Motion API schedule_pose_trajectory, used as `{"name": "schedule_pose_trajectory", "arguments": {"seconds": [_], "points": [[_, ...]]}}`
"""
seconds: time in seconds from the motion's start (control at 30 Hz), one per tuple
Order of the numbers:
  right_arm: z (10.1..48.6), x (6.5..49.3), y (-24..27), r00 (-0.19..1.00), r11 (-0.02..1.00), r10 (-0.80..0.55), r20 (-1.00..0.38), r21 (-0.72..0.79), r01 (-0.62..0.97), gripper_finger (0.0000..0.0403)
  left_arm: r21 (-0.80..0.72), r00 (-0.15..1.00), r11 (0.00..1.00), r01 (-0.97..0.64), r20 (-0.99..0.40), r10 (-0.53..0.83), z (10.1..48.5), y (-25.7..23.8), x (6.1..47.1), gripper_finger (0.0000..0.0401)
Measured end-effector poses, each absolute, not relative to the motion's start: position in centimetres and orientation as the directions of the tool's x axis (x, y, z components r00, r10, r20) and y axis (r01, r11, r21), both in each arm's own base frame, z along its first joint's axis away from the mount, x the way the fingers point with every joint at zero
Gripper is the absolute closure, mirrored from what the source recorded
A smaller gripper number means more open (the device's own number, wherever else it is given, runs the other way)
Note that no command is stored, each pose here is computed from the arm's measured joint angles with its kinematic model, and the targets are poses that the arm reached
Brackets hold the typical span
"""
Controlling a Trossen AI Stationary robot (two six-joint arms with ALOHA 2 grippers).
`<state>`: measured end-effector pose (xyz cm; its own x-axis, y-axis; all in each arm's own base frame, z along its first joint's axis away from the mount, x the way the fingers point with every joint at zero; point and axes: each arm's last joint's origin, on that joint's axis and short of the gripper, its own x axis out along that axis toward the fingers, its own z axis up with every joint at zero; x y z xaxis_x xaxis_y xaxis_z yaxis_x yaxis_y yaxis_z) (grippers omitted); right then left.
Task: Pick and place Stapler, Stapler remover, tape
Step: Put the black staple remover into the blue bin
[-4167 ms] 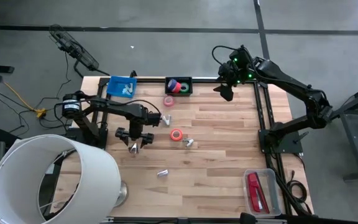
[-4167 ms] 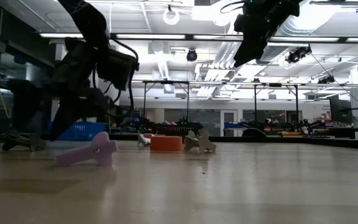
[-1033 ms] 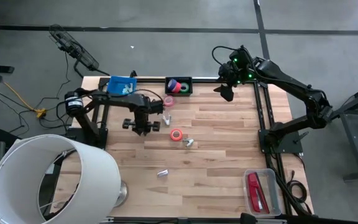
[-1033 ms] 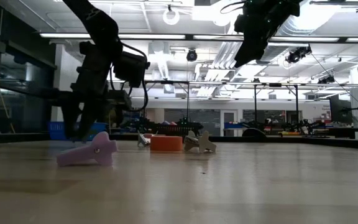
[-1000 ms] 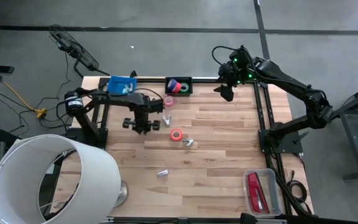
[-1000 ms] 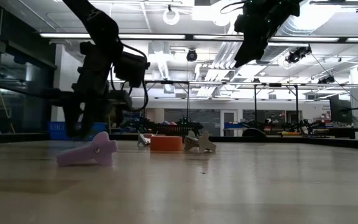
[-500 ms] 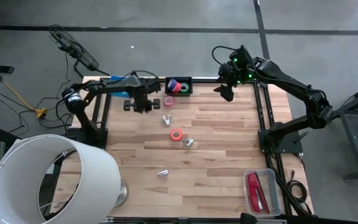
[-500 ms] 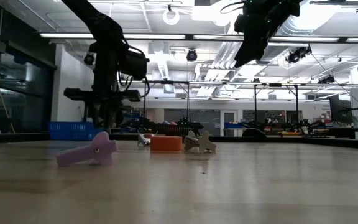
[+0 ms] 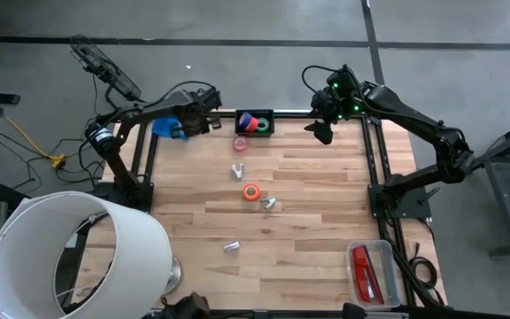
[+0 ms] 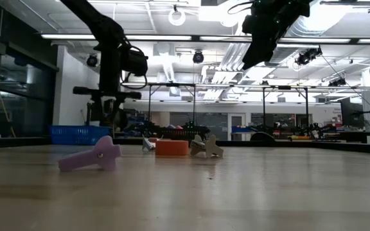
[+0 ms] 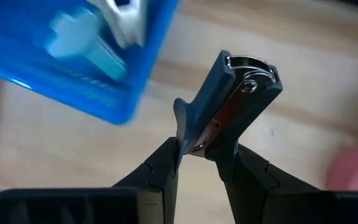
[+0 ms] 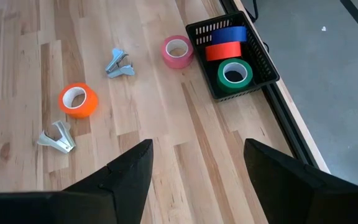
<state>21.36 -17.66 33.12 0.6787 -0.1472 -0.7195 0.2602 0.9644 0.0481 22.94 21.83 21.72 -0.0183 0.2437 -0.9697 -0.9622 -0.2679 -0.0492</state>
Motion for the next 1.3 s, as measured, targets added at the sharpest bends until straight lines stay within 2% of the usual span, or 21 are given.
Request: {"name": "schedule_pose_trajectory", "arguments": {"seconds": [0.33, 0.53, 0.8, 1.07, 1.3], "points": [[33.0, 21.3, -17.6, 0.672, 0.963, -0.142, -0.726, 0.056, 0.264, 0.0160, -0.027, -0.164, -0.470, -0.882, -0.918, 0.362, 21.9, 22.9, 21.8, 0.0304], [33.0, 21.3, -17.6, 0.671, 0.963, -0.141, -0.728, 0.057, 0.264, 0.0160, -0.102, -0.215, -0.630, -0.770, -0.888, 0.406, 21.9, 23.3, 21.4, 0.0304], [33.1, 21.3, -17.6, 0.675, 0.963, -0.145, -0.724, 0.053, 0.264, 0.0160, -0.224, -0.259, -0.772, -0.594, -0.856, 0.447, 21.6, 23.3, 21.3, 0.0304], [33.1, 21.3, -17.6, 0.674, 0.958, -0.145, -0.724, 0.067, 0.278, 0.0160, -0.379, -0.243, -0.859, -0.343, -0.848, 0.471, 19.5, 23.3, 20.8, 0.0304], [33.0, 21.2, -17.6, 0.666, 0.956, -0.138, -0.733, 0.078, 0.283, 0.0160, -0.478, -0.169, -0.845, -0.238, -0.836, 0.521, 18.7, 25.0, 20.1, 0.0304]]}}
